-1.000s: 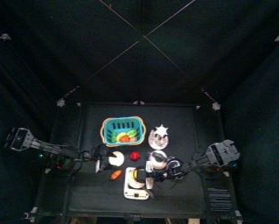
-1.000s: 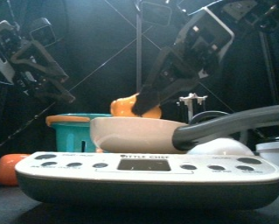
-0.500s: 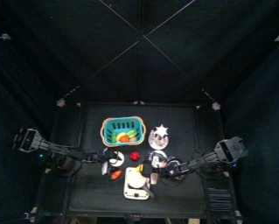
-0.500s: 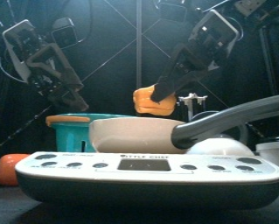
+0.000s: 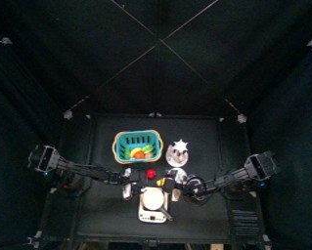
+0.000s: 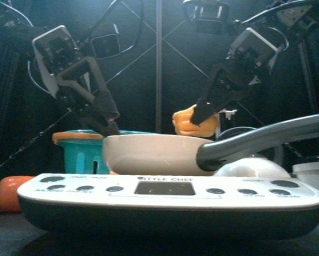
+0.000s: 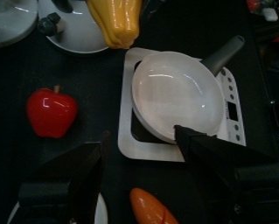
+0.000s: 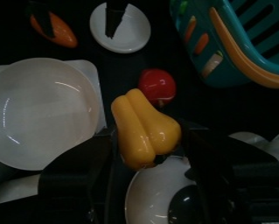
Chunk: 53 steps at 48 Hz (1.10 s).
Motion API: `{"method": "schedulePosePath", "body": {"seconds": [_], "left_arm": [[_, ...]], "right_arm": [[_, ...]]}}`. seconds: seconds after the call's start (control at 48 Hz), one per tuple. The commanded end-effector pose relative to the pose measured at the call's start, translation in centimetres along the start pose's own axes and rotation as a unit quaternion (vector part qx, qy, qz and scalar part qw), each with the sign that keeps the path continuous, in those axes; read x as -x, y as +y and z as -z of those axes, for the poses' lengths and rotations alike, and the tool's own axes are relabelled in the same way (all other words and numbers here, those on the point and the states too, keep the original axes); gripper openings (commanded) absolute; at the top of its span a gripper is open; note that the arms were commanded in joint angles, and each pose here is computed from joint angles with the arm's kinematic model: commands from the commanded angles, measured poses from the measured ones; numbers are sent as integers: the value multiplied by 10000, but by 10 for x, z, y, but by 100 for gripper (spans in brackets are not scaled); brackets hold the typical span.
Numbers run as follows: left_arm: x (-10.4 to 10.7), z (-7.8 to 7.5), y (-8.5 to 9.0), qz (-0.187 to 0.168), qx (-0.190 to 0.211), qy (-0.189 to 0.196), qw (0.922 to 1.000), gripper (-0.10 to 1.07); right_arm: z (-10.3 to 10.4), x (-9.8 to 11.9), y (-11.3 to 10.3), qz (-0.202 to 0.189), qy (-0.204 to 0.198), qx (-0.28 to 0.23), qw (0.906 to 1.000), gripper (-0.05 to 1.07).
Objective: Grab pan
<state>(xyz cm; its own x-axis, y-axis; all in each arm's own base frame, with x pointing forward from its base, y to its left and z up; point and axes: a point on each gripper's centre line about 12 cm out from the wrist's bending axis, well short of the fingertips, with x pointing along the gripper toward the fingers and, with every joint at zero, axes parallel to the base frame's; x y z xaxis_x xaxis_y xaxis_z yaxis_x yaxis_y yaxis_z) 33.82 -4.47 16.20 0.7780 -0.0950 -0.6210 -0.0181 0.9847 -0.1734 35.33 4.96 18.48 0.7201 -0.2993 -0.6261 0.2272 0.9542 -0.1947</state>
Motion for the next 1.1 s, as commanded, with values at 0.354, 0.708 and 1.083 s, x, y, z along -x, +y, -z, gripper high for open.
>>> {"method": "schedulePosePath", "body": {"seconds": [0.354, 0.708, 1.083], "left_arm": [[-32, -10, -4, -15, 401, 253, 9989, 93], [-43, -12, -4, -37, 385, 339, 9987, 89], [-49, -8, -2, -69, 403, 440, 9982, 77]], "right_arm": [[2, 14, -6, -36, 19, -279, 9996, 64], [11, 13, -7, -15, 146, -310, 9994, 64], [15, 12, -8, -2, 206, -332, 9992, 64]]}}
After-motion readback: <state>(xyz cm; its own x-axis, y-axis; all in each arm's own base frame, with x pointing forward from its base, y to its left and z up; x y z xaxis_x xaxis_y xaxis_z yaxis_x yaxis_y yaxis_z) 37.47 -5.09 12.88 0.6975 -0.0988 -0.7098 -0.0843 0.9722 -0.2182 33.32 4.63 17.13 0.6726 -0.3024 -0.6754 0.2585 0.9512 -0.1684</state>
